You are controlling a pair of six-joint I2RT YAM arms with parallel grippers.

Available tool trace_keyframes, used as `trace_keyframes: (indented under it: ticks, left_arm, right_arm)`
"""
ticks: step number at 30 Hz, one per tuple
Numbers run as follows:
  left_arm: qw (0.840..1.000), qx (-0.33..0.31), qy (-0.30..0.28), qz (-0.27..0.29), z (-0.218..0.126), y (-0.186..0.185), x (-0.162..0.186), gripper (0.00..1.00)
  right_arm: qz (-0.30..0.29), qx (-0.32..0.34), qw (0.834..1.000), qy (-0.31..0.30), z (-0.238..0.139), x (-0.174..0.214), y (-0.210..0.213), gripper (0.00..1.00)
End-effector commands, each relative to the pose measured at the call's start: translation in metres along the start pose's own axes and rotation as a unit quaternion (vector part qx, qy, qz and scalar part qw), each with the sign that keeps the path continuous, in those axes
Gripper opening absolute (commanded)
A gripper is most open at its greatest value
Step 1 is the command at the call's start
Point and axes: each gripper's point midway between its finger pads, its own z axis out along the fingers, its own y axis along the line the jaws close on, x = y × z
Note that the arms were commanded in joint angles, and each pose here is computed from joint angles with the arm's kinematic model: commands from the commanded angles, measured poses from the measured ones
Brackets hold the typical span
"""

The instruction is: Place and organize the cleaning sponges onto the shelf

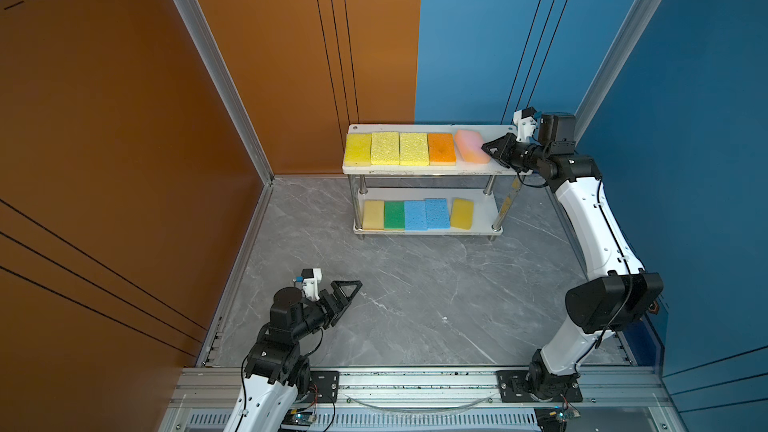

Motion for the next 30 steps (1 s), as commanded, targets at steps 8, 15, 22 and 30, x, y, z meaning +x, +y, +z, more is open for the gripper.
trace_keyframes:
  ticks: [8, 15, 22, 30]
  left_arm:
    - [1.000, -0.003, 0.005, 0.002, 0.001, 0.007, 0.002, 0.98]
    - [1.000, -0.002, 0.005, 0.000, 0.001, 0.008, 0.003, 0.98]
    - [1.000, 0.000, 0.006, 0.001, 0.000, 0.008, 0.003, 0.98]
    - [1.000, 0.000, 0.005, -0.001, 0.000, 0.008, 0.003, 0.98]
  right_arm:
    - [-0.020, 0.015, 0.999, -0.020, -0.020, 0.002, 0.010, 0.08]
    - [-0.019, -0.004, 1.000, -0.020, -0.019, 0.002, 0.022, 0.62]
    - [-0.016, -0.019, 1.000, -0.009, -0.010, 0.007, 0.032, 0.63]
    - [-0.021, -0.027, 0.999, -0.003, -0.007, 0.012, 0.042, 0.63]
